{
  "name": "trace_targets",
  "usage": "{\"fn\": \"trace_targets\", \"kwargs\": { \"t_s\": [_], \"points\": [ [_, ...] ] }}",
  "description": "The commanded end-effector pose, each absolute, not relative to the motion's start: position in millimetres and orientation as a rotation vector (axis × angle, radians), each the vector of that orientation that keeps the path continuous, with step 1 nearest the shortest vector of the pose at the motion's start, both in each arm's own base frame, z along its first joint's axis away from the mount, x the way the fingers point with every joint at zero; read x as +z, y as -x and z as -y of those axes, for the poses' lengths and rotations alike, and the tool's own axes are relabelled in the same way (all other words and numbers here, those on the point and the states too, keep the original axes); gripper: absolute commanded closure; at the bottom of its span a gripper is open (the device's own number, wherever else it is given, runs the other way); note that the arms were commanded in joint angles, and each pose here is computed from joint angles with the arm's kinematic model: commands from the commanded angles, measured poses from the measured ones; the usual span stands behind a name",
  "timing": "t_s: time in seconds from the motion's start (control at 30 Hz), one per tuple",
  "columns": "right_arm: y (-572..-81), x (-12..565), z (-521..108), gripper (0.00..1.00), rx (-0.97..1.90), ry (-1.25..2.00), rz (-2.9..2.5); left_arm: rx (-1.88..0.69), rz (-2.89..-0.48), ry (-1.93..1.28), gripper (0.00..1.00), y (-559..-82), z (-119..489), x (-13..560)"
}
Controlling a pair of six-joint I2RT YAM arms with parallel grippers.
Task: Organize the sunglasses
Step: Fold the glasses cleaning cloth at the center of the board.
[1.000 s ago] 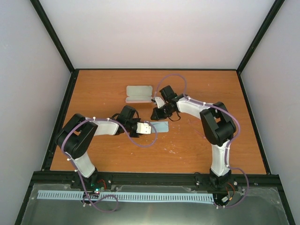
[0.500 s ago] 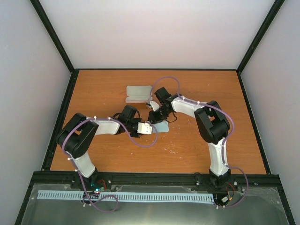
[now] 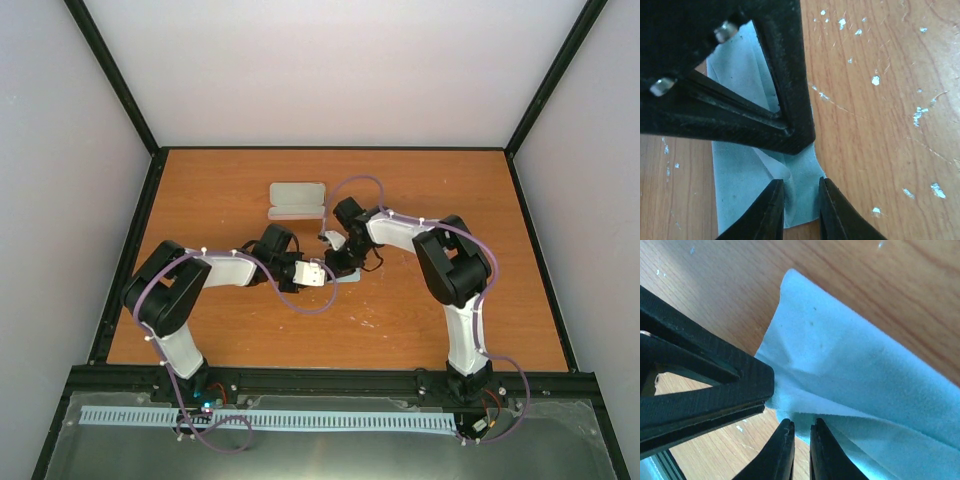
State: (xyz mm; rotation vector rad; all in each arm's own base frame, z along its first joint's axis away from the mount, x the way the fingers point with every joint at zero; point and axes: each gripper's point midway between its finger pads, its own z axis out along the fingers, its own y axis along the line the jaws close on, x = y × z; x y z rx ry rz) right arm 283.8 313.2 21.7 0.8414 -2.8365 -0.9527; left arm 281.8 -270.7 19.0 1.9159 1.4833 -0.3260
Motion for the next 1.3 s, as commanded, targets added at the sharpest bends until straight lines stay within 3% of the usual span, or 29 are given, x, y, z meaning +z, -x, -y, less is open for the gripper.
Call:
{"fn": "trace_targets", "kwargs": {
  "t_s": [0.0,0.2,0.27,0.33,0.63,1.27],
  "points": [
    [-277,40,-311,0.90,-0.951,-0.893,2.847,-0.328,-1.511,-2.000,0.78,-271,266,-2],
    [-286,54,-310,0.89,-0.944,-0.915,2.911,-0.321,-1.510,-2.001,0.78,-272,265,-3],
    [-298,66,-316,0.79,-0.974,-0.931,2.965,-0.323,-1.512,-2.003,0.78,-271,265,-4],
    [-309,71,-323,0.78,-0.987,-0.937,2.983,-0.322,-1.514,-2.003,0.78,-271,264,-4],
    [-325,50,-329,0.88,-0.893,-0.925,2.967,-0.317,-1.526,-1.999,0.78,-271,263,-4],
    [-318,25,-321,0.87,-0.800,-0.907,2.919,-0.324,-1.536,-1.996,0.78,-271,263,-5]
  ]
}}
